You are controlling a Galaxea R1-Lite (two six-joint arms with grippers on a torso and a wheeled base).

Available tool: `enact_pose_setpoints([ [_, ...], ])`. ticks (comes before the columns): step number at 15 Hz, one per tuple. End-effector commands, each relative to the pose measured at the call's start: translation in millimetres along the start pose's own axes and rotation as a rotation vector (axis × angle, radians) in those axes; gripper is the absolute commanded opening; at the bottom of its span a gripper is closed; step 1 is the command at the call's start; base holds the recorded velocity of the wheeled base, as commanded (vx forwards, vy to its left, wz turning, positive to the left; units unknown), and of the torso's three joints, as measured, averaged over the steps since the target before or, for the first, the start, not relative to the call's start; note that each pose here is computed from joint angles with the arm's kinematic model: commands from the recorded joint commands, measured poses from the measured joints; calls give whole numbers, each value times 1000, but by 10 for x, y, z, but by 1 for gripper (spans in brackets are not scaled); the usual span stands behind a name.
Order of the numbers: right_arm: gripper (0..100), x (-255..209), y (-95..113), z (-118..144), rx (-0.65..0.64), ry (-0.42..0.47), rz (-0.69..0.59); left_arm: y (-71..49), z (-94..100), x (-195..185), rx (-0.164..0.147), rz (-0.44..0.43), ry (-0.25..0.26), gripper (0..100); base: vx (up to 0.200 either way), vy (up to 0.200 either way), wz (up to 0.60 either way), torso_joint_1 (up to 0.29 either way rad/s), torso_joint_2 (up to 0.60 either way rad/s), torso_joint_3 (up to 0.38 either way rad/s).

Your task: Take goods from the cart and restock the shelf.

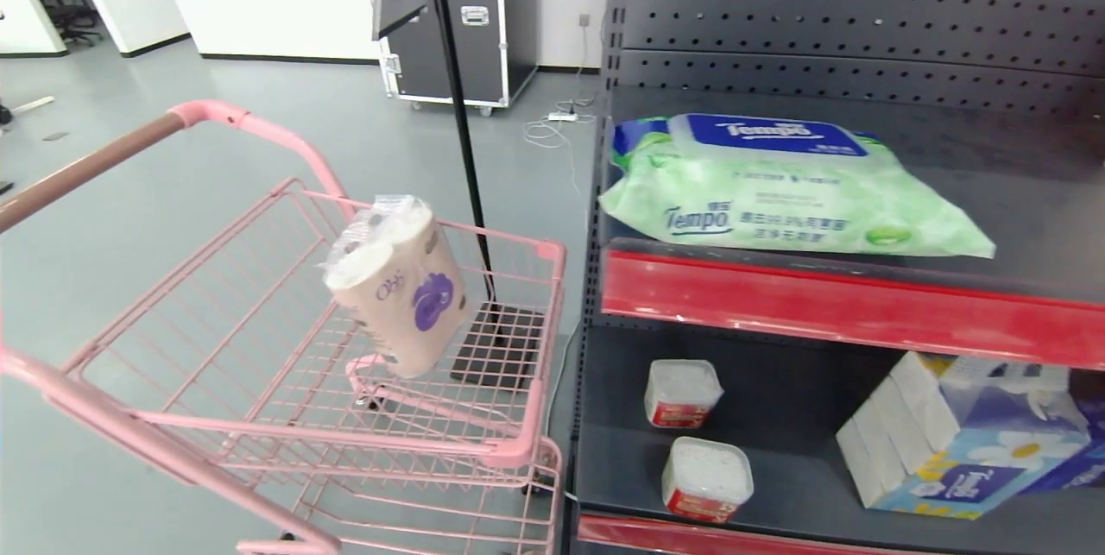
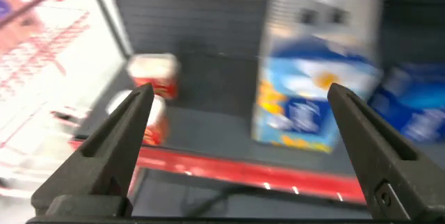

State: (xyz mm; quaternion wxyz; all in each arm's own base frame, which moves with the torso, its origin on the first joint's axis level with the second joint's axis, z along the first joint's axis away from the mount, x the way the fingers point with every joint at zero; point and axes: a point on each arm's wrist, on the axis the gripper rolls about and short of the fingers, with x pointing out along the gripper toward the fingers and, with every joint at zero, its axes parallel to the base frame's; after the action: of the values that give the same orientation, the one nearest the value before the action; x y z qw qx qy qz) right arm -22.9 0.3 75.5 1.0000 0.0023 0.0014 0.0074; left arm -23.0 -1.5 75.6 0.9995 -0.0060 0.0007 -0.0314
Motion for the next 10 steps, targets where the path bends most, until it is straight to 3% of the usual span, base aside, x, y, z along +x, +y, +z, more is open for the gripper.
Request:
enact_pose_setpoints([
  [1,100,-1,0,1,0,-1,2,0,0,1,0,0,0,100,0,0,600,-2,-2,2],
  [2,100,-1,0,1,0,-1,2,0,0,1,0,0,0,100,0,0,600,7,-2,-2],
  [10,100,-1,0,1,0,-1,0,0,0,1,0,0,0,100,0,0,0,0,0,0],
])
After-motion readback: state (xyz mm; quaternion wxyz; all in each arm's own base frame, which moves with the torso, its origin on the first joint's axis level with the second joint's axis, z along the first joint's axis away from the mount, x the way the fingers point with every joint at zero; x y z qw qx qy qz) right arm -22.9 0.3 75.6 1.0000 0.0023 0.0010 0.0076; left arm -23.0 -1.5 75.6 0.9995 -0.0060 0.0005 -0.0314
